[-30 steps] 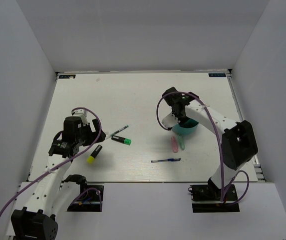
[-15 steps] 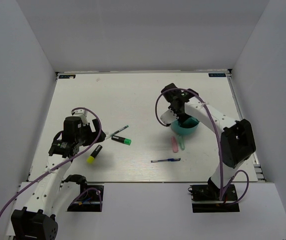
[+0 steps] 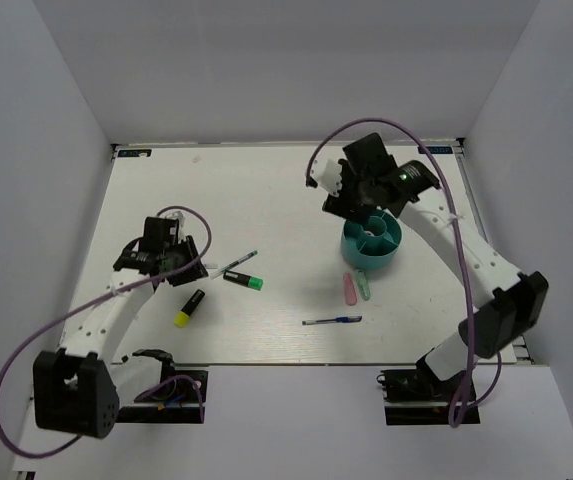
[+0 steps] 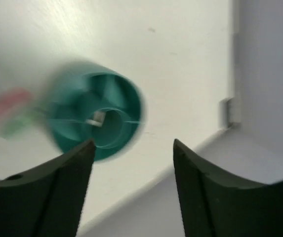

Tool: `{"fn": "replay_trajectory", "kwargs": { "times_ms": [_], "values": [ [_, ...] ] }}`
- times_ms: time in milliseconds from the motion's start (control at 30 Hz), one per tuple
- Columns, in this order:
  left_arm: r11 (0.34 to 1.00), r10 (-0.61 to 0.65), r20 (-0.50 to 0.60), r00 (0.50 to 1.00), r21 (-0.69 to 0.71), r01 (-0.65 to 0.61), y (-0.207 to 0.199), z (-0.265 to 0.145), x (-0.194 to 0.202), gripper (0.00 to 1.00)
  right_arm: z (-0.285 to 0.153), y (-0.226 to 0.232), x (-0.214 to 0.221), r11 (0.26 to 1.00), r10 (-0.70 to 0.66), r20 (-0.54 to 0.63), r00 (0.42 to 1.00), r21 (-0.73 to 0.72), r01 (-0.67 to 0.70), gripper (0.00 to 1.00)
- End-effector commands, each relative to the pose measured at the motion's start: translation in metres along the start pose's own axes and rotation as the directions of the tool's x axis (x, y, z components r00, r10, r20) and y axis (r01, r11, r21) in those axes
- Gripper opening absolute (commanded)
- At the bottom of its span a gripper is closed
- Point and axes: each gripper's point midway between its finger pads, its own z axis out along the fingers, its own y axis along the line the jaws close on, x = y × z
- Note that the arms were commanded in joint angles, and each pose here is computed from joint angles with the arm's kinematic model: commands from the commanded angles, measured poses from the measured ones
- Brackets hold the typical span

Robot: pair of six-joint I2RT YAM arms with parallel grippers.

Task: Sort the stationery into containers
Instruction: Move the pen to the center of the board.

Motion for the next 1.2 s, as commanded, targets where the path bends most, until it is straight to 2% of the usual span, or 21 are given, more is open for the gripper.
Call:
{"fn": "replay_trajectory", "kwargs": {
  "times_ms": [0, 33, 67, 100, 133, 167, 200, 233, 267, 333, 400, 433, 500, 533, 633, 800, 933, 1167],
  "values": [
    [0.99, -0.092, 0.035, 0.995, -0.108, 0.095, 0.002, -0.002, -0.036, 0.49, 0.01, 0.074, -0.016, 0.869, 0.459, 0.101, 0.883, -0.26, -0.422, 0.74],
    [0.985, -0.108, 0.015, 0.994, -0.137, 0.109, 0.005, 0.004, -0.036, 0.56, -0.003, 0.072, -0.021, 0.835, 0.53, 0.146, 0.836, -0.26, -0.484, 0.7],
    [0.961, -0.172, 0.041, 0.984, -0.21, 0.177, 0.011, 0.006, -0.05, 0.61, -0.008, 0.072, -0.033, 0.805, 0.582, 0.223, 0.782, -0.298, -0.514, 0.43],
    [0.955, -0.192, 0.06, 0.98, -0.22, 0.2, 0.011, 0.003, -0.056, 0.61, 0.002, 0.085, -0.029, 0.758, 0.637, 0.182, 0.749, -0.33, -0.563, 0.26],
    [0.942, -0.218, 0.062, 0.974, -0.246, 0.227, 0.013, 0.002, -0.058, 0.61, 0.002, 0.086, -0.029, 0.744, 0.654, 0.193, 0.731, -0.339, -0.576, 0.15],
    [0.909, -0.296, 0.056, 0.954, -0.292, 0.299, 0.02, 0.009, -0.057, 0.61, -0.006, 0.079, -0.042, 0.741, 0.664, 0.273, 0.696, -0.366, -0.563, 0.11],
    [0.854, -0.368, 0.115, 0.923, -0.35, 0.384, 0.027, 0.005, -0.066, 0.59, -0.002, 0.092, -0.033, 0.699, 0.707, 0.24, 0.666, -0.381, -0.605, 0.11],
    [0.809, -0.417, 0.126, 0.9, -0.399, 0.431, 0.034, -0.002, -0.066, 0.58, -0.002, 0.089, -0.035, 0.693, 0.716, 0.264, 0.646, -0.381, -0.613, 0.11],
    [0.739, -0.504, 0.158, 0.849, -0.43, 0.518, 0.038, 0.005, -0.07, 0.58, -0.012, 0.088, -0.038, 0.69, 0.721, 0.297, 0.626, -0.392, -0.608, 0.11],
    [0.599, -0.637, 0.209, 0.742, -0.471, 0.647, 0.041, 0.0, -0.065, 0.59, -0.005, 0.092, -0.033, 0.655, 0.754, 0.294, 0.588, -0.398, -0.642, 0.11],
    [0.51, -0.691, 0.211, 0.692, -0.537, 0.672, 0.047, 0.004, -0.053, 0.59, -0.007, 0.093, -0.029, 0.646, 0.763, 0.315, 0.564, -0.396, -0.653, 0.13],
    [0.417, -0.74, 0.26, 0.621, -0.547, 0.726, 0.05, 0.005, -0.049, 0.59, -0.005, 0.091, -0.025, 0.633, 0.774, 0.313, 0.551, -0.391, -0.668, 0.14],
    [0.37, -0.758, 0.286, 0.586, -0.551, 0.748, 0.053, 0.009, -0.045, 0.59, -0.009, 0.094, -0.021, 0.634, 0.773, 0.337, 0.537, -0.391, -0.667, 0.14],
    [0.315, -0.774, 0.337, 0.536, -0.529, 0.788, 0.056, 0.013, -0.046, 0.58, -0.011, 0.093, -0.019, 0.628, 0.778, 0.342, 0.527, -0.391, -0.673, 0.14],
    [0.275, -0.781, 0.367, 0.505, -0.524, 0.806, 0.06, 0.02, -0.045, 0.57, -0.012, 0.093, -0.011, 0.617, 0.785, 0.353, 0.509, -0.384, -0.687, 0.14],
    [0.232, -0.767, 0.384, 0.513, -0.58, 0.781, 0.067, 0.029, -0.045, 0.57, -0.017, 0.091, -0.002, 0.597, 0.798, 0.368, 0.477, -0.384, -0.704, 0.15],
    [0.187, -0.782, 0.391, 0.486, -0.597, 0.781, 0.078, 0.044, -0.038, 0.57, -0.022, 0.091, -0.001, 0.595, 0.8, 0.379, 0.465, -0.401, -0.697, 0.15],
    [0.157, -0.787, 0.398, 0.471, -0.609, 0.777, 0.085, 0.063, -0.041, 0.57, -0.021, 0.09, 0.005, 0.58, 0.811, 0.373, 0.451, -0.409, -0.705, 0.15]
  ]
}}
